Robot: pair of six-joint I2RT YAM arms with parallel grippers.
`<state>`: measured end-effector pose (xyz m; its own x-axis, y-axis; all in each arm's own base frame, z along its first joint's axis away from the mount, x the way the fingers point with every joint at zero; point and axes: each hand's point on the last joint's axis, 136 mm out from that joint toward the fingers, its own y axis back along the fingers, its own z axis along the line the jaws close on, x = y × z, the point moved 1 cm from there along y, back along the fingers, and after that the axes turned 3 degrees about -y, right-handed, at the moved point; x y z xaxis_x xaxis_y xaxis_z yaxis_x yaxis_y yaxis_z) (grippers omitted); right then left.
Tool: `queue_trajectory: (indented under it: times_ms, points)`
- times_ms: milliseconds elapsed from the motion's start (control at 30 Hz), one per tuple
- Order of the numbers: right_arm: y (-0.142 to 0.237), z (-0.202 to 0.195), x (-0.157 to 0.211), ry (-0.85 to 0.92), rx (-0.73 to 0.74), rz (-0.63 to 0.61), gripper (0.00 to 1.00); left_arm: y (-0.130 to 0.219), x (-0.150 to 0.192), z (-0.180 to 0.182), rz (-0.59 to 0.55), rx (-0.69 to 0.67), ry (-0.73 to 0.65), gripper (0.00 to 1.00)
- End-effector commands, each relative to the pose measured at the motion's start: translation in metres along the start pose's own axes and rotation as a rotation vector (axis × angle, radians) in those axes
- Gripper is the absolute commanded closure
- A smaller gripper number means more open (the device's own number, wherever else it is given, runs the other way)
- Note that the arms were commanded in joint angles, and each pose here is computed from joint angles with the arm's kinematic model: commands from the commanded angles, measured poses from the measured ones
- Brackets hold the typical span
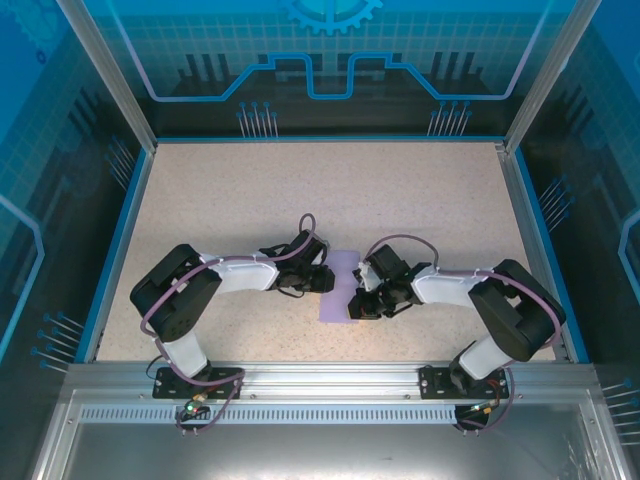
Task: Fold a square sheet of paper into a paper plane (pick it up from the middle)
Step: Fold the square sheet of paper in half at the center of the table.
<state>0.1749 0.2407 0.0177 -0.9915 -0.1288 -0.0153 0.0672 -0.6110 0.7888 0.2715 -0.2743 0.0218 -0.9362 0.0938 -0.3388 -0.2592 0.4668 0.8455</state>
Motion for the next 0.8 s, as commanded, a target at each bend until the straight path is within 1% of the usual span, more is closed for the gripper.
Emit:
queue_trajectory:
  times_ms: [0, 200, 267, 367, 467, 600, 667, 767]
  points:
    - [0.000, -0.020, 0.016, -0.014, 0.052, 0.035, 0.92, -0.011, 0.042, 0.035, 0.139, -0.112, 0.006, 0.76]
    - [0.009, -0.043, 0.032, -0.045, 0.127, 0.059, 0.92, -0.012, 0.044, 0.037, 0.145, -0.118, 0.003, 0.76]
    - [0.015, -0.044, 0.033, -0.044, 0.136, 0.053, 0.92, -0.011, 0.044, 0.037, 0.144, -0.117, 0.000, 0.75]
    - [0.026, -0.033, 0.027, -0.031, 0.110, 0.029, 0.92, -0.011, 0.044, 0.037, 0.144, -0.115, 0.003, 0.75]
    - [0.035, -0.013, 0.012, -0.027, 0.035, -0.016, 0.92, -0.012, 0.043, 0.036, 0.139, -0.110, 0.004, 0.75]
    - [0.044, 0.022, -0.021, -0.012, -0.084, -0.107, 0.92, -0.011, 0.042, 0.035, 0.136, -0.104, 0.008, 0.76]
    - [0.043, 0.028, -0.036, -0.007, -0.097, -0.141, 0.92, -0.010, 0.041, 0.034, 0.130, -0.101, 0.008, 0.75]
    - [0.035, 0.030, -0.052, -0.011, -0.094, -0.150, 0.92, -0.008, 0.038, 0.032, 0.124, -0.097, 0.005, 0.75]
